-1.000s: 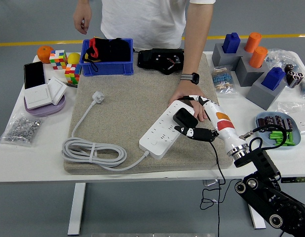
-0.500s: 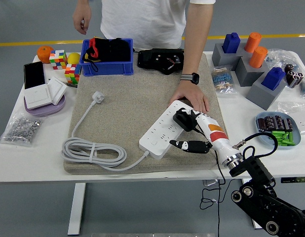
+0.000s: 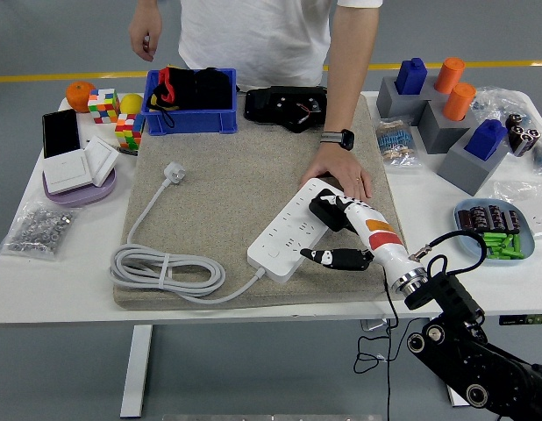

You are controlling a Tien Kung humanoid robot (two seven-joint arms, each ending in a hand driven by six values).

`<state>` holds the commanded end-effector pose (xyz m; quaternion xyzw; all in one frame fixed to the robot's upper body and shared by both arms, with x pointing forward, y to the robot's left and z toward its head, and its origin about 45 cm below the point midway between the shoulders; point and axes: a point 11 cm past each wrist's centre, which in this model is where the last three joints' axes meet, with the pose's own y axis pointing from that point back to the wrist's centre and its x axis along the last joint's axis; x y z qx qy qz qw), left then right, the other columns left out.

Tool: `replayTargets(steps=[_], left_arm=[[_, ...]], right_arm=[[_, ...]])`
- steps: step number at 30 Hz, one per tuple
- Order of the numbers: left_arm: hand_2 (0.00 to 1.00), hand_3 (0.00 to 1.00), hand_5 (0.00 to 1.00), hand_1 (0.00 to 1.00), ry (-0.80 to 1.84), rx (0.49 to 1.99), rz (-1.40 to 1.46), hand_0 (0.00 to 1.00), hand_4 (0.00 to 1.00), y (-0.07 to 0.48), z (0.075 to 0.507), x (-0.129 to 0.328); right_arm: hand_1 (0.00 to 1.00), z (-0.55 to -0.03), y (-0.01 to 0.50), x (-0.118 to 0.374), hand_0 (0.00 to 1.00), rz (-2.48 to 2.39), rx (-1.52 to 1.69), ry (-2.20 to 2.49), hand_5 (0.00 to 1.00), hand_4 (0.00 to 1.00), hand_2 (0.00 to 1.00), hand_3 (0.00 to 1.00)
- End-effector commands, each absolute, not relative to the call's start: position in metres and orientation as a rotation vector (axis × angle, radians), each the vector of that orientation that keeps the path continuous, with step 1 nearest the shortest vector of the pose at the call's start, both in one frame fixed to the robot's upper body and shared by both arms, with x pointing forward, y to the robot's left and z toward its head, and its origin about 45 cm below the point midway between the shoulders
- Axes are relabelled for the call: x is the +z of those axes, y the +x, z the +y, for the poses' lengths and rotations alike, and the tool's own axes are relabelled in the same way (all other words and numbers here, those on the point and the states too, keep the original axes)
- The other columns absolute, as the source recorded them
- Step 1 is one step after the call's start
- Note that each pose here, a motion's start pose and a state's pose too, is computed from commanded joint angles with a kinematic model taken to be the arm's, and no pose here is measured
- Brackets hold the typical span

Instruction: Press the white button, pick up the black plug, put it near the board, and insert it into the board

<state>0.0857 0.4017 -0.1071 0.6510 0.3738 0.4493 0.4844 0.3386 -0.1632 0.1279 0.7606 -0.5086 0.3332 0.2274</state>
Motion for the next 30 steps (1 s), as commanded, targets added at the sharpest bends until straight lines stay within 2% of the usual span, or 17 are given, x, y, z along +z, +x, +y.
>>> replayTargets(steps=[11, 30], left_arm=[[0.658, 0.685, 0.198, 0.675, 1.582, 1.094, 0.911, 0.685, 0.562, 0.086, 0.401, -0.107], [0.657, 0.686, 0.198, 0.675, 1.578, 1.098, 0.917, 0.685, 0.562, 0.086, 0.4, -0.107]], right_arm=[[0.867, -0.143, 0.346, 0.137, 0.888, -1.356, 0.959, 2.138, 0.406, 0.998, 0.816, 0.797], [0.86, -0.136, 0.348, 0.124, 0.888, -1.264, 0.947, 2.138, 0.404, 0.998, 0.81, 0.786]])
